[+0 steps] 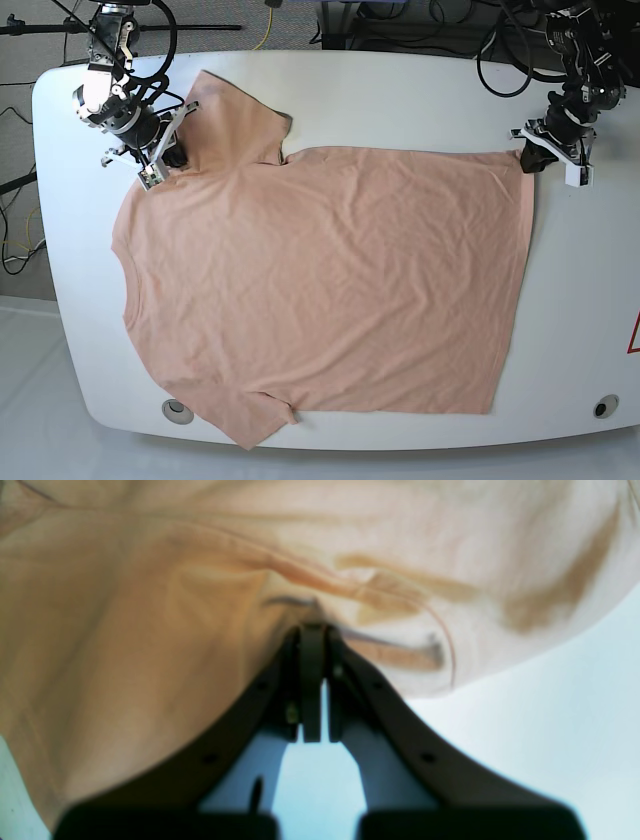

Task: Fold the T-shirt properly
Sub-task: 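Pull the shirt's shoulder edge with both grippers away from the hem, then open the right gripper and lift it off the shoulder corner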

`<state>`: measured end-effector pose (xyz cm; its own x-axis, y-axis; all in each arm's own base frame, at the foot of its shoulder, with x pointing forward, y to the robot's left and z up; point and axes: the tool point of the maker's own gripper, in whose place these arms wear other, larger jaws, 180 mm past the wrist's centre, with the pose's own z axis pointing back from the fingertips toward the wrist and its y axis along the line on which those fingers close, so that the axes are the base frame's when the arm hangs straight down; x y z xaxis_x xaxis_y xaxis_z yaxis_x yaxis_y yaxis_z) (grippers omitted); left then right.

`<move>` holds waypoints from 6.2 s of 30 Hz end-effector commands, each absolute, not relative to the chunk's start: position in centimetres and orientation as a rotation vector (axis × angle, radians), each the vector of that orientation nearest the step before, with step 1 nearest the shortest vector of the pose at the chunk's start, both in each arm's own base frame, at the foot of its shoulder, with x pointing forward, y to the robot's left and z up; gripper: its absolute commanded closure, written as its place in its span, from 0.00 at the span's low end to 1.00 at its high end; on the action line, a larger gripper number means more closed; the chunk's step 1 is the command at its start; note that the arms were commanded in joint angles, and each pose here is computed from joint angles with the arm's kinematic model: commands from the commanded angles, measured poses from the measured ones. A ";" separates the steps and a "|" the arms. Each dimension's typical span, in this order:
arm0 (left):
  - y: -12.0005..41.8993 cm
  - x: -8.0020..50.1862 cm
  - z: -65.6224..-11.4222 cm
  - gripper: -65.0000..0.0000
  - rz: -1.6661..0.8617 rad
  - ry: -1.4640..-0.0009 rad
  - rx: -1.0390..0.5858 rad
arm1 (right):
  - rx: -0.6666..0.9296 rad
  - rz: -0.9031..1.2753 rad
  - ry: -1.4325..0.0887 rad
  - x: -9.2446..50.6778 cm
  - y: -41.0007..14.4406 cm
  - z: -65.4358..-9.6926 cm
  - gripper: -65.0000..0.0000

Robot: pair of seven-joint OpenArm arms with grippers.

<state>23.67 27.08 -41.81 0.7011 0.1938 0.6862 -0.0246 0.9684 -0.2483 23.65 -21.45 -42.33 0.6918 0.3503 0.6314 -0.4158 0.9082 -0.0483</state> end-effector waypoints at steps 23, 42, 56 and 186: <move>26.7 22.2 -38.5 1.00 0.016 -0.828 -0.184 | 0.056 0.395 -0.745 24.2 -23.3 -40.1 1.00; 26.9 19.9 -40.0 1.00 0.040 -0.762 -0.194 | 0.009 0.463 -0.781 23.7 -22.8 -37.1 1.00; 27.3 19.0 -41.0 1.00 0.051 -0.726 -0.191 | 0.013 0.443 -0.720 21.9 -23.4 -38.9 1.00; 28.3 29.5 -32.8 1.00 -0.003 -0.984 -0.114 | -0.028 0.384 -0.917 28.4 -23.5 -33.2 0.48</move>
<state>28.83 28.08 -34.28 0.5945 0.0618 0.8017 0.0423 0.9932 -0.1080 27.61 -23.73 -35.03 0.6001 0.3302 0.7286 -0.3135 0.9350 -0.1655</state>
